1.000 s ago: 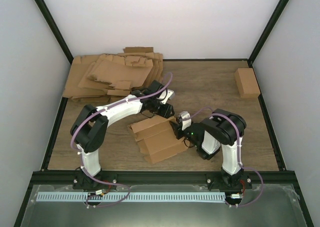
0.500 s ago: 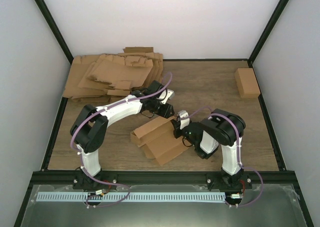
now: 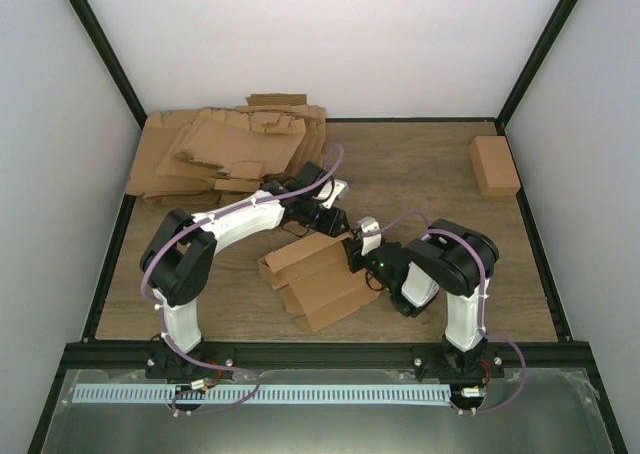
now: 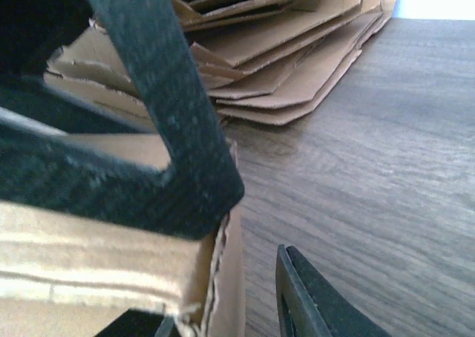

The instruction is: Fold the paper box

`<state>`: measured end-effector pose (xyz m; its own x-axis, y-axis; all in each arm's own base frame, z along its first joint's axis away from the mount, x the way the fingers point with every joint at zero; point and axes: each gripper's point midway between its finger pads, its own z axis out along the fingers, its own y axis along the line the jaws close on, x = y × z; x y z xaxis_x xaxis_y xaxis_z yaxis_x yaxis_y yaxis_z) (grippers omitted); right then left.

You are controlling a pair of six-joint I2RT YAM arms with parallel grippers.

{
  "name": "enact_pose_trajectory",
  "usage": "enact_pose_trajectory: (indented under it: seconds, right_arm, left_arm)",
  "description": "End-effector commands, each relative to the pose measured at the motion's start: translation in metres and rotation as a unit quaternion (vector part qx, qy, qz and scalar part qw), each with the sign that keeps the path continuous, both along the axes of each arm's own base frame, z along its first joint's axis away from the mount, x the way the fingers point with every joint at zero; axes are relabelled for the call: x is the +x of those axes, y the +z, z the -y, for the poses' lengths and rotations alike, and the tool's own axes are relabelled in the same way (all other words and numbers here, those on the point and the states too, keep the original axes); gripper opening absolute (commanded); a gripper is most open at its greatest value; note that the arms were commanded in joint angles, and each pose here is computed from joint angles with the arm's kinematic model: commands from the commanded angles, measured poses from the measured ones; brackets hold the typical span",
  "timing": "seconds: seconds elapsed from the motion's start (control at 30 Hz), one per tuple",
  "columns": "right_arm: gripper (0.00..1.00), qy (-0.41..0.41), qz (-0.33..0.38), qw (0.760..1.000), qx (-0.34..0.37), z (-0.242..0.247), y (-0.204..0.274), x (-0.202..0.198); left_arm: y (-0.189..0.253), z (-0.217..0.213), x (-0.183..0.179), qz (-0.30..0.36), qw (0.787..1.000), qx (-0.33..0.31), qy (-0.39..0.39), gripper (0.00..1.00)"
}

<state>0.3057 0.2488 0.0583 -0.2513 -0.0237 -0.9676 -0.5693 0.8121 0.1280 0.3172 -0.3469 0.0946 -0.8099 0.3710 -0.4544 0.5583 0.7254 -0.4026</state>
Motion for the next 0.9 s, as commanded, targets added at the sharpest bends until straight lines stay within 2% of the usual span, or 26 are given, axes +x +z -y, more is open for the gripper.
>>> enact_pose_trajectory:
  seconds: [0.0,0.1,0.17,0.3,0.43,0.6,0.77,0.87]
  right_arm:
    - [0.27,-0.013,0.029,0.999,0.018,0.002,0.021,0.004]
    - [0.25,-0.016,0.035,0.999,0.025,0.000,0.026,0.007]
    - [0.20,-0.020,0.037,0.999,0.030,0.000,0.028,0.009]
    - [0.02,-0.022,0.039,0.998,0.033,-0.001,0.030,0.011]
    - [0.01,-0.024,0.037,0.999,0.029,0.000,0.030,0.011]
    - [0.01,-0.037,0.027,0.999,0.030,0.006,0.030,0.011]
    - [0.01,-0.117,-0.008,0.992,0.043,0.027,0.033,0.024]
    - [0.01,-0.175,-0.039,0.980,0.083,0.048,0.043,0.037]
  left_arm:
    - [-0.013,-0.008,-0.014,-0.025,1.000,0.017,-0.001,0.49]
    - [-0.012,-0.007,-0.015,-0.028,1.000,0.014,0.000,0.49]
    - [-0.012,-0.007,-0.016,-0.030,0.999,0.011,-0.001,0.49]
    - [-0.010,-0.005,-0.019,-0.036,0.999,0.002,-0.002,0.49]
    - [0.007,-0.005,-0.014,-0.016,1.000,-0.007,0.007,0.52]
    - [0.073,-0.011,-0.003,0.064,0.997,-0.003,0.040,0.72]
    - [0.151,-0.027,-0.011,0.132,0.988,-0.038,0.071,1.00]
    - [0.179,-0.055,-0.022,0.155,0.979,-0.056,0.120,1.00]
